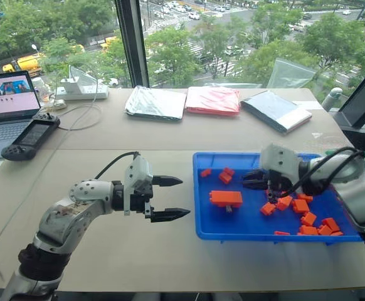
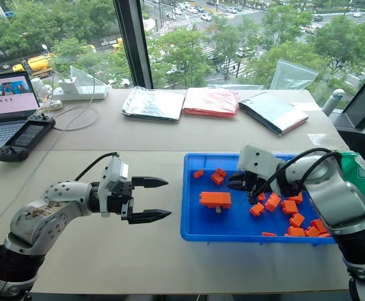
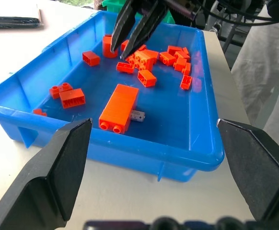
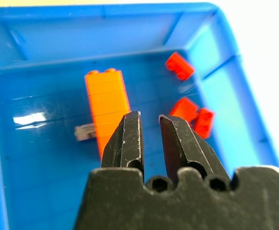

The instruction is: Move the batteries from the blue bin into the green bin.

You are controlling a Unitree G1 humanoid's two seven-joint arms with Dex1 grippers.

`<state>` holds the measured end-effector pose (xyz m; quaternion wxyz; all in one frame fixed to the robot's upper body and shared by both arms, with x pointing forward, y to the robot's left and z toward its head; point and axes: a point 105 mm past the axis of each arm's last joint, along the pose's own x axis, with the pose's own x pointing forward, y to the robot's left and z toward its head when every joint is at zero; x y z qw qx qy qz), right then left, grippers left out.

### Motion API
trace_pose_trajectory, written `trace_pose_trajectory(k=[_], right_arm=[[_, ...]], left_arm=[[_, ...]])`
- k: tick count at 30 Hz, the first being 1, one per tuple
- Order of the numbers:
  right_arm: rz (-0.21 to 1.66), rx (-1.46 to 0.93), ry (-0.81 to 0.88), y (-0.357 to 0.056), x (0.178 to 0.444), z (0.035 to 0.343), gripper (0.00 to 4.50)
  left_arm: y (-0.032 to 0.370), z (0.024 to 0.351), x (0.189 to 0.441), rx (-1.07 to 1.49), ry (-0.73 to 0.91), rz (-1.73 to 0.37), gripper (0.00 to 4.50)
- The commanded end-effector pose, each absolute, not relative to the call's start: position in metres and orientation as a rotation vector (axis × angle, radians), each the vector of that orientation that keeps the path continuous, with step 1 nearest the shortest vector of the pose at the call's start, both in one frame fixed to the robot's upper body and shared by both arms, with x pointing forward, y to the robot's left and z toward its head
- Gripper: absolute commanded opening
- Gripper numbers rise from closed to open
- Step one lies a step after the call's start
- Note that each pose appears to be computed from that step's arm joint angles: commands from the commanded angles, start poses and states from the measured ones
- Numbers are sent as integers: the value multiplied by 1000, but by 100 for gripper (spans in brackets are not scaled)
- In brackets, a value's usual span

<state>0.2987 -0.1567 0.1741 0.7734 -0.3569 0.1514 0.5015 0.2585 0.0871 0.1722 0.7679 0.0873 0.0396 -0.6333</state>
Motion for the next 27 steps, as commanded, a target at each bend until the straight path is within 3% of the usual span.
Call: trace_pose_trajectory(k=[1,8,23,27], right_arm=[[1134,-768,294,-147,295,179,222],[1127,-809,339,-144,312,155,447],[1126,-746,401,-141,321,129,447],[1128,-741,421,-142,319,127,341]], left_arm=[[83,183,256,225,25,-1393,450],[81,185,255,220,23,-1392,450],[82,185,254,217,29,-1375,450],[81,186,254,217,27,-1375,450]])
